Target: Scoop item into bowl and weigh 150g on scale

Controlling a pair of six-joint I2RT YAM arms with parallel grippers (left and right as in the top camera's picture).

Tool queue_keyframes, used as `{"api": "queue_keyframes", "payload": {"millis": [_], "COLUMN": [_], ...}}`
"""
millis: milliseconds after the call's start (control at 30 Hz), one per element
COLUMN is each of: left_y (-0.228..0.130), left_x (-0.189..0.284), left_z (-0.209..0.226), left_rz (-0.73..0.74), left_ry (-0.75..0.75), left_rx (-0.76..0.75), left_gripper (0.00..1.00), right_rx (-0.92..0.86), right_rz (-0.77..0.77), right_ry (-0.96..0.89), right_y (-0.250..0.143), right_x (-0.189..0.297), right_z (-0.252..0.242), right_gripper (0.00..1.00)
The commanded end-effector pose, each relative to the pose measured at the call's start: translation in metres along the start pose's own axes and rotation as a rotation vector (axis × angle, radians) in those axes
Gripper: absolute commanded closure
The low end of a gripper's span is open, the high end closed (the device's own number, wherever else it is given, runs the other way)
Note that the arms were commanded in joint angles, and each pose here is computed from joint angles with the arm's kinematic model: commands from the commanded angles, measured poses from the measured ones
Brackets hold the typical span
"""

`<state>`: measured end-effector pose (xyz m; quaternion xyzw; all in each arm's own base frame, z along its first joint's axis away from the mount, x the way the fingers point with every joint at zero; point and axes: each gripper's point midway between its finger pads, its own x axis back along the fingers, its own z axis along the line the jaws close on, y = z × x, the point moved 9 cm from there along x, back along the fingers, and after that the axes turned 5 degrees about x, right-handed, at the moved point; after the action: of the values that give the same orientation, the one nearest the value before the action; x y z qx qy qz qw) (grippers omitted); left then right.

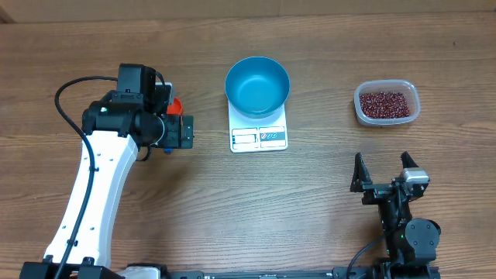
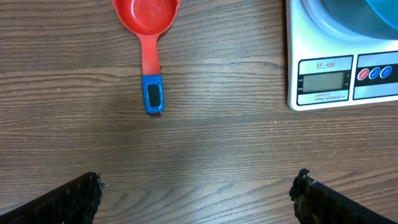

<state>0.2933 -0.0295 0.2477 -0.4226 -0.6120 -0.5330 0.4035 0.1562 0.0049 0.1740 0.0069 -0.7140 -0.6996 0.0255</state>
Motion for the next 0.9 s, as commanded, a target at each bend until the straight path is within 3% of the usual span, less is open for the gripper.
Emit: {"api": "queue_keyframes", "payload": {"millis": [0,867], "left_y": [0.0075,0.0062], "left_x": [0.0057,0.0056], "left_z": [-0.0006,-0.0004], "left_rz": [-0.025,-0.017], "left_ry": [-0.013,-0.012], "left_rx": [-0.019,-0.018], "left_gripper": [0.00,0.00], "right_rx": [-0.002,-0.002], "right_rz": [-0.003,-0.003], "right_ry": [-0.003,-0.003], "right_y": [-0.0023,-0.0023], "right_x": [-0.0003,-0.0003], "right_z": [0.0003,0.0003], "right_gripper": [0.00,0.00]}}
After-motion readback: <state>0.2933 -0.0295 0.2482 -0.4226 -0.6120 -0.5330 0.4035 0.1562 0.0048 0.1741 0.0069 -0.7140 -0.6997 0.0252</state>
